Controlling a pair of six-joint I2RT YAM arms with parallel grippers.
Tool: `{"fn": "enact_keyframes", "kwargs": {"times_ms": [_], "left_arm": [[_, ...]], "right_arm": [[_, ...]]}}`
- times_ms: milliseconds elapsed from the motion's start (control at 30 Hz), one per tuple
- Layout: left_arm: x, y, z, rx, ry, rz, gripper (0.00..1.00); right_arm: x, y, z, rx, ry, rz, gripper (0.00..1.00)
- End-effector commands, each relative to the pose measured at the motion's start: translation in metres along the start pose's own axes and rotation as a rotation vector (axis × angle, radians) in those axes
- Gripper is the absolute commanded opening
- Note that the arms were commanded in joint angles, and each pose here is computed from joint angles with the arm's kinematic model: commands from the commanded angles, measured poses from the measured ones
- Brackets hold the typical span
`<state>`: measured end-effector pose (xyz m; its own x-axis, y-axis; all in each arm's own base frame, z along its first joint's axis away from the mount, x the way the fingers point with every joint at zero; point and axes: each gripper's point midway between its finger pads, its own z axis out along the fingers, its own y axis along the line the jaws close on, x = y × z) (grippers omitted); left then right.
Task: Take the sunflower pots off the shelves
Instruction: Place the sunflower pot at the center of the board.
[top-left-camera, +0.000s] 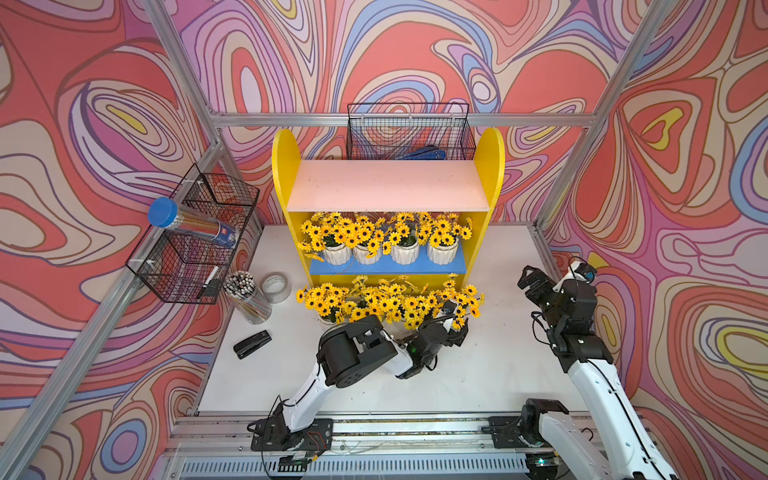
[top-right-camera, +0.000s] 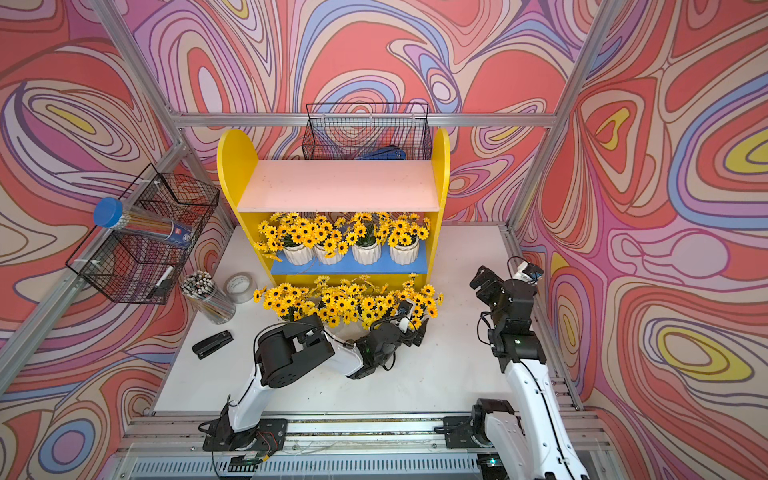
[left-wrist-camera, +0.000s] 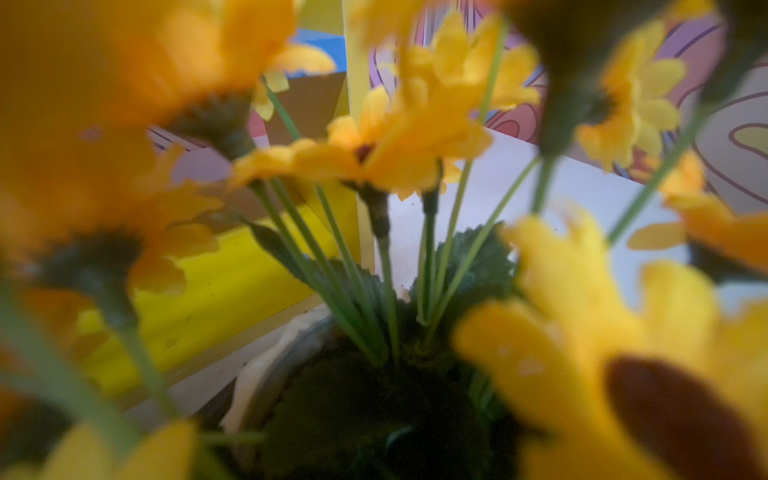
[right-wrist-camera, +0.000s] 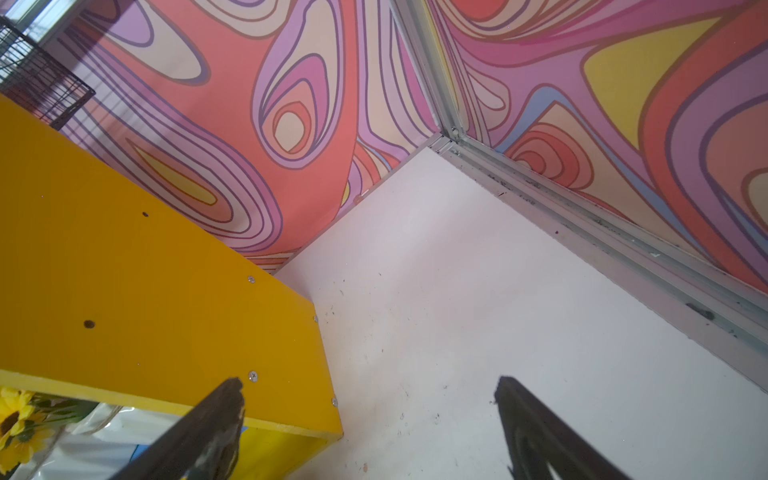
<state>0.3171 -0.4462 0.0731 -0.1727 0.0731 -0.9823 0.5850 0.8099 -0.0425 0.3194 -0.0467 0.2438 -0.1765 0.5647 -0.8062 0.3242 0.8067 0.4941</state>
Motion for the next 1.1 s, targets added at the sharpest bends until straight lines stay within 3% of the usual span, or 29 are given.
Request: {"fn": "enact_keyframes", "kwargs": {"times_ms": [0, 200, 533, 700, 833, 900, 967, 1067], "left_arm": [[-0.014, 0.001, -0.01, 0.021, -0.013, -0.024, 1.0], [-0.022, -0.014, -0.028, 0.088, 0.063, 0.042, 1.0], [-0.059, -0.027, -0.063, 0.143, 0.093, 0.087, 1.0], [-0.103, -0.012, -0.082, 0.087, 0.047, 0.116, 1.0], [-0.159, -0.013, -0.1, 0.108, 0.007, 0.129, 1.0], [-0.188, -0.014, -0.109, 0.117, -0.003, 0.132, 1.0], [-0.207, -0.011, -0.117, 0.106, 0.021, 0.168, 1.0], [-0.225, 0.005, -0.134, 0.053, 0.055, 0.224, 1.0]], "right_arm": [[-0.007, 0.014, -0.006, -0.065, -0.009, -0.025, 0.98], [-0.004, 0.015, -0.005, -0.076, 0.009, -0.022, 0.98], [-0.002, 0.018, -0.009, -0.09, 0.024, -0.017, 0.98], [-0.001, 0.023, -0.013, -0.111, 0.045, -0.025, 0.97], [-0.001, 0.032, -0.018, -0.142, 0.079, -0.038, 0.94], [-0.001, 0.034, -0.022, -0.143, 0.101, -0.045, 0.87], [0.003, 0.03, -0.025, -0.125, 0.127, -0.045, 0.72], [0.03, 0.019, -0.029, -0.095, 0.232, -0.039, 0.31]]}}
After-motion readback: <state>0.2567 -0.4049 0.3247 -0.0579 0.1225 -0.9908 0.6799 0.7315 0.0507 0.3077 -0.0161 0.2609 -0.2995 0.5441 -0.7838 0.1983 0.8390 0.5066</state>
